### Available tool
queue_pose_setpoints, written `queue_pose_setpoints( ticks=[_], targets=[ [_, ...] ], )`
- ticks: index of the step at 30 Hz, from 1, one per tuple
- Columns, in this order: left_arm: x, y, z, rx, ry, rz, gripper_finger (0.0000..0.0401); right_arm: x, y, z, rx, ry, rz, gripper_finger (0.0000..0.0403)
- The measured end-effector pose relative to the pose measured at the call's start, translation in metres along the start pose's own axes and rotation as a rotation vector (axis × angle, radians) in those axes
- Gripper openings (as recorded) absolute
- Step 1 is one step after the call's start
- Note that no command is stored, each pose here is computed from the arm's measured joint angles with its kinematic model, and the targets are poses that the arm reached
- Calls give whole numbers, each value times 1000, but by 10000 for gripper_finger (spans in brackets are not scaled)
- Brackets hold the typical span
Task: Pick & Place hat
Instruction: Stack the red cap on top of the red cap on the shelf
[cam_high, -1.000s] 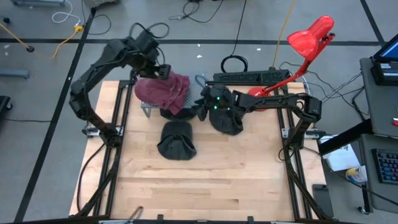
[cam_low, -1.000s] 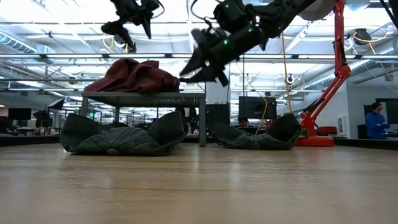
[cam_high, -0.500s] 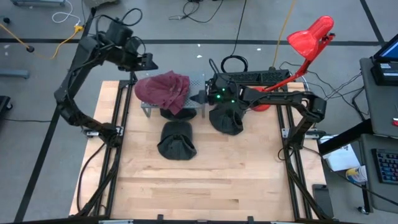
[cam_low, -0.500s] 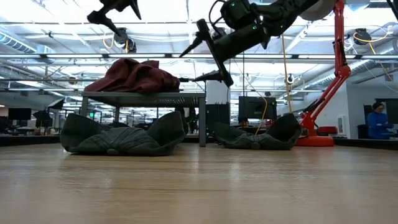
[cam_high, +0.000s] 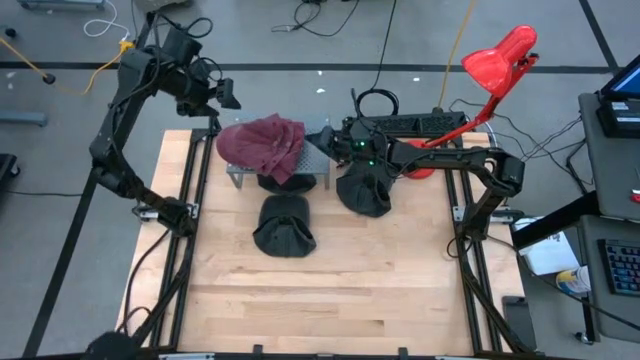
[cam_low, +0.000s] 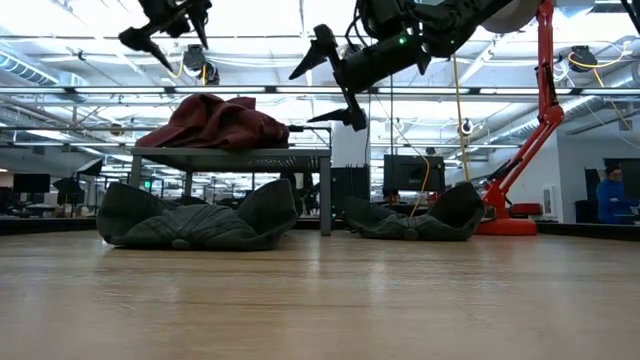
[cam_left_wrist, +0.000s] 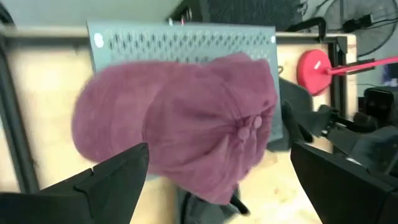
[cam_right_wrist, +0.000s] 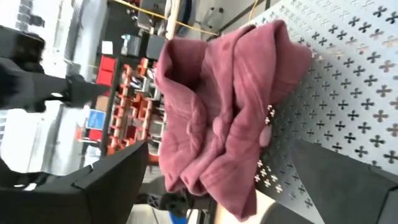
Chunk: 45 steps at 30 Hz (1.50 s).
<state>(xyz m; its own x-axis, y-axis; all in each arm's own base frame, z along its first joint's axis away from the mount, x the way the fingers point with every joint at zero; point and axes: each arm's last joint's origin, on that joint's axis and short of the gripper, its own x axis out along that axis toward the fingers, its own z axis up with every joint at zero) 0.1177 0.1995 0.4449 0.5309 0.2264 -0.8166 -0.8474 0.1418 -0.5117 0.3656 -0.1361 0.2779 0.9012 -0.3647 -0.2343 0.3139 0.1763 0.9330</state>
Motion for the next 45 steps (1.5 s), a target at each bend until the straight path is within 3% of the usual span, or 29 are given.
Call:
queue_pose_setpoints(
  ticks=[13, 17, 21, 30, 35, 45],
  targets=[
    [25, 14, 14, -50, 128, 9, 395, 8, -6, 4, -13, -53, 14, 391],
    [44, 27, 11, -79, 168, 123, 395, 13, -5, 5, -11, -58, 61, 391],
    [60, 41, 14, -106, 164, 216, 395, 17, -15, 3, 7, -50, 14, 391],
    [73, 64, 27, -154, 124, 130, 395, 25, -18, 3, 12, -85, 52, 391],
    [71, 77, 28, -167, 132, 146, 395, 27, -24, 2, 11, -79, 26, 391],
    [78, 82, 28, -154, 163, 84, 395, 53, -12, 1, -21, -60, 82, 391]
  ],
)
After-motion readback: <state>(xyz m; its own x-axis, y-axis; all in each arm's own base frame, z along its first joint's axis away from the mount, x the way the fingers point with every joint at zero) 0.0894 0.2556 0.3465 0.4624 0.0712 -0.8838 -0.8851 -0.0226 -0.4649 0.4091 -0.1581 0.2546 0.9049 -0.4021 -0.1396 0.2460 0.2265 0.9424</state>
